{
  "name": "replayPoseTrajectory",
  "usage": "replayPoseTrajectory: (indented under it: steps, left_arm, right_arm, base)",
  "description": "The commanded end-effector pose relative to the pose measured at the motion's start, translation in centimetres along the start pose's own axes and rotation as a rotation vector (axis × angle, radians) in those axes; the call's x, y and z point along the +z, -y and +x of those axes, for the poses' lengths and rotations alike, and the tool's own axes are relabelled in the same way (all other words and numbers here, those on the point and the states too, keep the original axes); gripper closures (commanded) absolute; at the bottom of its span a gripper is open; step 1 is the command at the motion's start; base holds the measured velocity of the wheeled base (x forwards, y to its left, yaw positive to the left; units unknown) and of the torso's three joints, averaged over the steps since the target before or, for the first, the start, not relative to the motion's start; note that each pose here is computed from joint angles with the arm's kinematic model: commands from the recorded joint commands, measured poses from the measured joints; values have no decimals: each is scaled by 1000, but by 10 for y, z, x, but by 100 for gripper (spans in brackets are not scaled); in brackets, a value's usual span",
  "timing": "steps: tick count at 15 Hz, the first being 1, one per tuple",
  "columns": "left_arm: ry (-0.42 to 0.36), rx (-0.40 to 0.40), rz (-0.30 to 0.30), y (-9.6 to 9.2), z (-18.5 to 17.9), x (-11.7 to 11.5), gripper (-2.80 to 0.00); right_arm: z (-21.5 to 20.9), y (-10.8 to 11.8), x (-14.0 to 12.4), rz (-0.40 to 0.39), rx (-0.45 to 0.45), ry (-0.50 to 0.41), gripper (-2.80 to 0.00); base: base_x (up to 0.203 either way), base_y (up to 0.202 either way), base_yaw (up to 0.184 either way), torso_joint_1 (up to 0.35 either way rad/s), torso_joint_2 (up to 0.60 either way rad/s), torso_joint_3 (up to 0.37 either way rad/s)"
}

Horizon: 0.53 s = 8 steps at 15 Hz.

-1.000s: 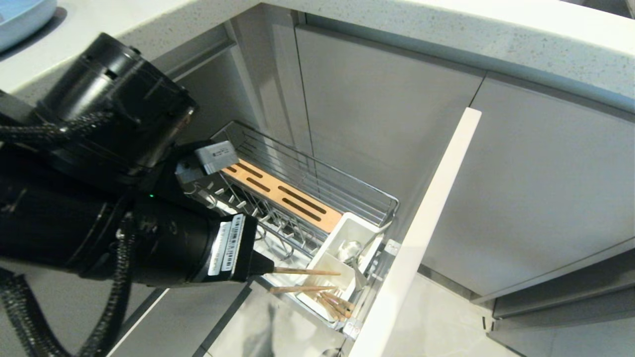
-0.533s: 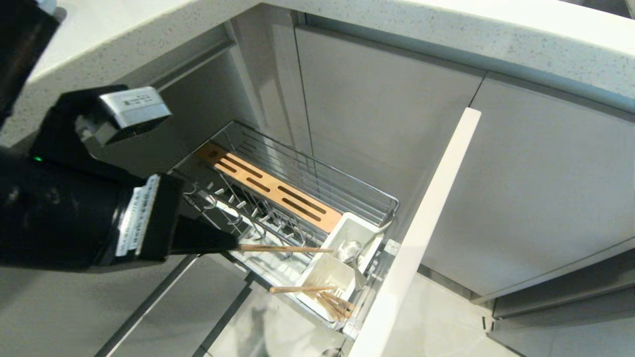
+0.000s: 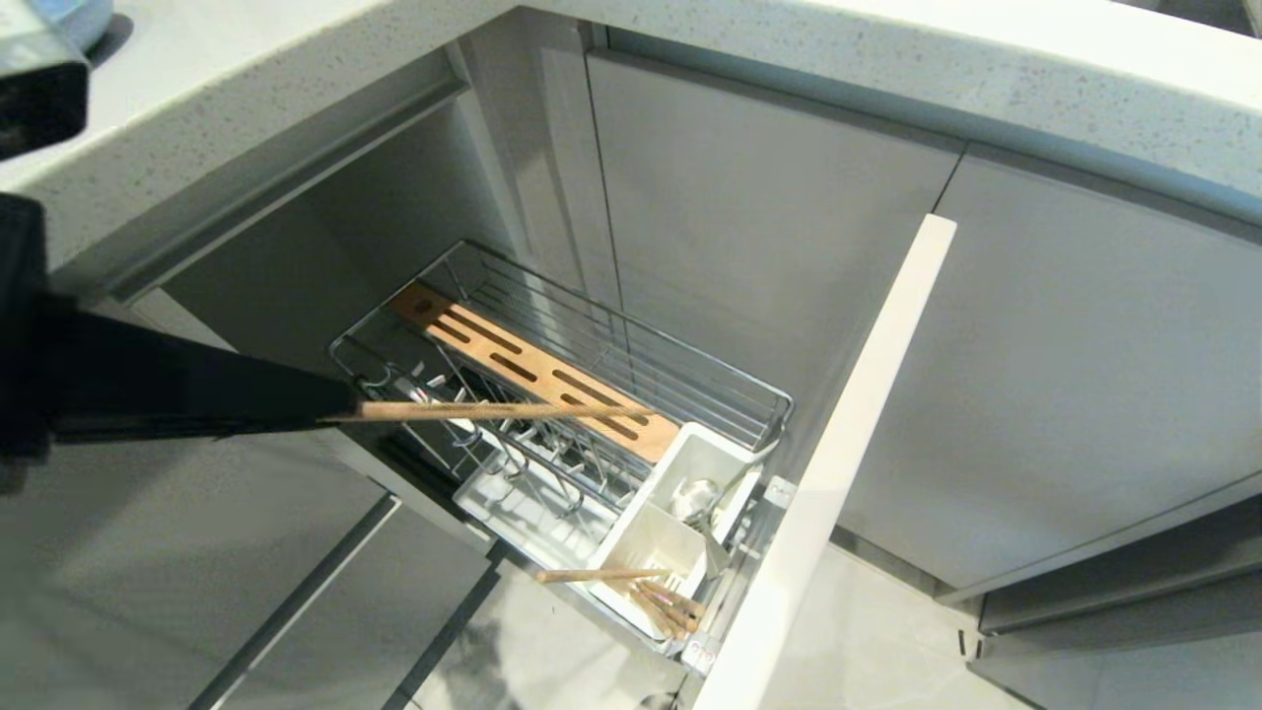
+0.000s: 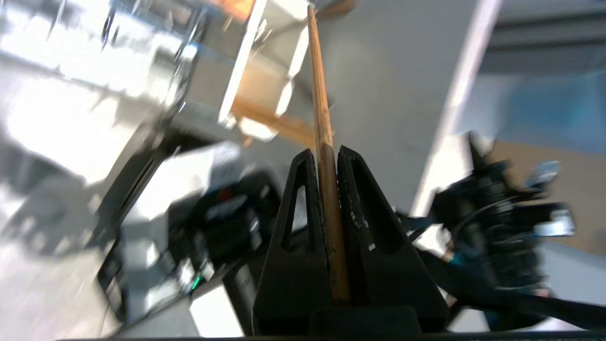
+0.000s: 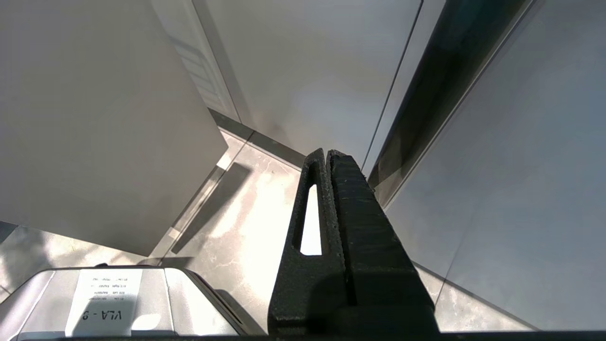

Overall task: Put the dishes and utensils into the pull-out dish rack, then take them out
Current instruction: Take the chopsticks out of the cupboard

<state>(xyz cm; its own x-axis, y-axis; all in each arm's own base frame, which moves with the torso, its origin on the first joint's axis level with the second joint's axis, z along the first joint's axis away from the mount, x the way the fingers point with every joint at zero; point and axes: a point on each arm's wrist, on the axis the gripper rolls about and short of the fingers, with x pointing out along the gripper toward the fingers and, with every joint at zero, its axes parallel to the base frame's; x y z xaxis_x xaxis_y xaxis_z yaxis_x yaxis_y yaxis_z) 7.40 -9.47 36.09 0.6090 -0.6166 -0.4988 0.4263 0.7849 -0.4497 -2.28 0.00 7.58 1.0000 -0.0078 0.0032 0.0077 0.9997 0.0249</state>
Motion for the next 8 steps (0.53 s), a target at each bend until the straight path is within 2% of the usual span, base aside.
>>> replayPoseTrajectory:
  steps: [1,3,5,8]
  left_arm:
    - [109,-74,-18,-3,-25,2,0]
    - [200,-133,-30,-5,-43,3,0]
    - [304,-157,-30,-9,-53,4,0]
    - [515,-173,-23,-16,-72,6,0]
  right_arm:
    - [0,0,0,0,0,3,0]
    - [0,0,0,0,0,3,0]
    - [0,0,0,1,0,3,0]
    - [0,0,0,1,0,3,0]
  base:
    - [0,0,0,0,0,0]
    - [0,0,0,0,0,0]
    - [0,0,0,0,0,0]
    - [0,0,0,0,0,0]
